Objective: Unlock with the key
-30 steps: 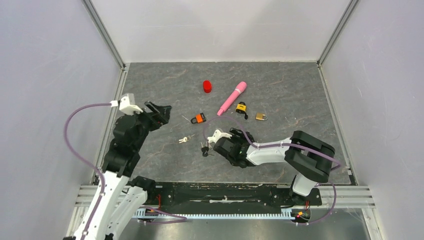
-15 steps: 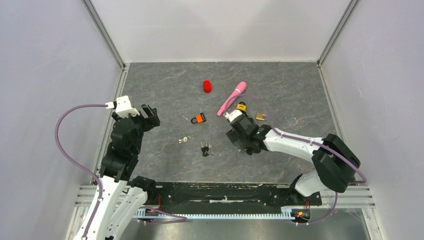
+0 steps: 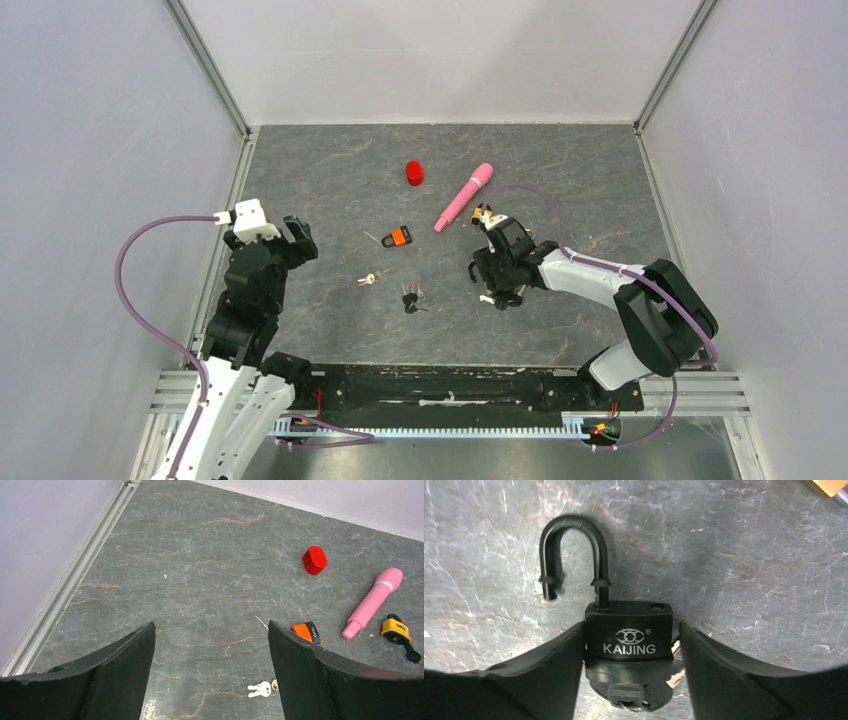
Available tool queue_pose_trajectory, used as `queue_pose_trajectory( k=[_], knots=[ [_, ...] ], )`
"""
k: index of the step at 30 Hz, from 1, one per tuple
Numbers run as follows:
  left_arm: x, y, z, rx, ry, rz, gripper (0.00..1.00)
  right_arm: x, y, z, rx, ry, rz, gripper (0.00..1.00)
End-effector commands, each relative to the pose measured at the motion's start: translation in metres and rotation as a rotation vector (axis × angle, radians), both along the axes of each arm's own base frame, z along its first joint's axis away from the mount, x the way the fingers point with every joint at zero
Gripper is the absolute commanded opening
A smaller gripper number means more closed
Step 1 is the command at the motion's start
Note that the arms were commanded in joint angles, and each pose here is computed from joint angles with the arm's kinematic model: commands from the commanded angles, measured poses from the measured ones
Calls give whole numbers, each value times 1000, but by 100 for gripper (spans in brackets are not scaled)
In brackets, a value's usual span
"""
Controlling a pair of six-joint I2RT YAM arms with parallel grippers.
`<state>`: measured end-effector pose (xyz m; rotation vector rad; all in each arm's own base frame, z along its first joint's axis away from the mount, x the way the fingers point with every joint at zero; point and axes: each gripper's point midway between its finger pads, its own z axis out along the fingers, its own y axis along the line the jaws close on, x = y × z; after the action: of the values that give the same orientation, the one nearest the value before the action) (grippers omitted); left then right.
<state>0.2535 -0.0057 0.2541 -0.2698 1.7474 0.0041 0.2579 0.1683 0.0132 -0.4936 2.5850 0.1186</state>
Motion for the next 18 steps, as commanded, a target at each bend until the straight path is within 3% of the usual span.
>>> queue_pose_trajectory(
  k=[1,5,7,13,18],
  knots=[
    [-1,6,14,35,-54,11,86,1,-7,-6,34,16,-52,61],
    [-1,4,14,32,-60,4,86,3,-40,-3,11,3,-153,40],
    [-1,2,14,34,-59,-4,86,3,-67,-3,-14,-1,-232,35],
    [-1,-2,13,45,-59,-19,86,11,-155,2,-66,-47,-563,29],
    [0,-5,13,50,-57,-31,86,40,-208,12,7,-136,-792,30]
  ],
)
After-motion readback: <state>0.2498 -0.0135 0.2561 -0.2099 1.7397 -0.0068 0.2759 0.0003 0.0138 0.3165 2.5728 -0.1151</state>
